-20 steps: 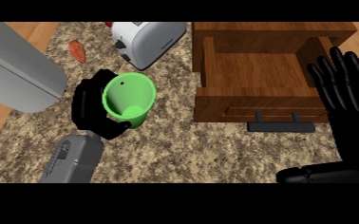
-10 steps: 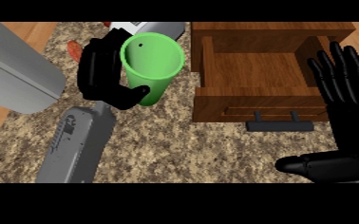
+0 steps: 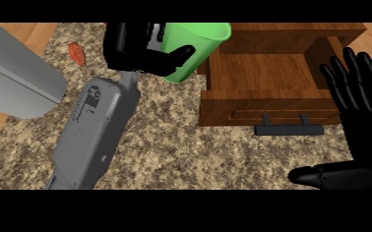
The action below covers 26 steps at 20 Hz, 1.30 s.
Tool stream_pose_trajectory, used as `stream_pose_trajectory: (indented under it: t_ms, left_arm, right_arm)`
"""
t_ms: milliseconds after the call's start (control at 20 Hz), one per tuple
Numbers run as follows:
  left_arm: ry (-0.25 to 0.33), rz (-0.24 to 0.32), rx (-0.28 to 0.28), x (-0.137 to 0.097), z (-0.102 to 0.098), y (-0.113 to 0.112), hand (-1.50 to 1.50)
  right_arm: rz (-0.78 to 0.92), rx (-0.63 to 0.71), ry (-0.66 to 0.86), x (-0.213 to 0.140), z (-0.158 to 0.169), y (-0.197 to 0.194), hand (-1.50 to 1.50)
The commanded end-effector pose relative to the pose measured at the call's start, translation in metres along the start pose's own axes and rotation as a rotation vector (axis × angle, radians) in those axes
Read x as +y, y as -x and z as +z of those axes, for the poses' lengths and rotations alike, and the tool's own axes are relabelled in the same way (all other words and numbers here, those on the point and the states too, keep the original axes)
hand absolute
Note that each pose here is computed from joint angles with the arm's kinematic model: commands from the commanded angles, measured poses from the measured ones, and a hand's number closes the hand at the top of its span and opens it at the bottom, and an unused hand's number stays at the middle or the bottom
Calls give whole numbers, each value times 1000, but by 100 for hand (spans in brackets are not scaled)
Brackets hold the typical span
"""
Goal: Pick up the cup, place it into the drawer and close the drawer
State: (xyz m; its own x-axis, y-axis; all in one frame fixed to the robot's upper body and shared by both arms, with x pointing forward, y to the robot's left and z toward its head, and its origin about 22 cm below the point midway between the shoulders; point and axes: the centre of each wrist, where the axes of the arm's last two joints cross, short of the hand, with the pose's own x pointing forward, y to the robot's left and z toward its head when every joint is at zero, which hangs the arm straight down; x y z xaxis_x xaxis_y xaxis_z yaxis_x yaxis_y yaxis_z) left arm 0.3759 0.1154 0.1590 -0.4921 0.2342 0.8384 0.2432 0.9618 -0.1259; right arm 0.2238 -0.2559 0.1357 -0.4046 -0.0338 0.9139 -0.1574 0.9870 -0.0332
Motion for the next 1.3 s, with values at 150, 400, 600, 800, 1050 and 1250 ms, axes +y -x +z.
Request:
stream_pose_trajectory:
  t_ms: [150,400,600,800,1050,1250]
  left_arm:
    - [28,-36,54,-43,-28,-3,150]
    - [30,-101,83,-50,-39,18,150]
    - [18,-82,130,-69,-35,24,150]
    - [8,-109,127,-67,-57,34,150]
    - [-1,-142,187,-76,-56,45,150]
    - [11,-180,205,-76,-63,50,150]
  right_arm:
    - [20,-9,8,-6,-12,3,-150]
    - [27,-4,-26,-1,12,0,-150]
    - [-2,-11,-9,2,6,6,-150]
    - [-6,-7,-2,12,-19,0,-150]
    - [-1,-10,-10,14,3,2,-150]
    - [-4,-13,-11,-6,-11,5,-150]
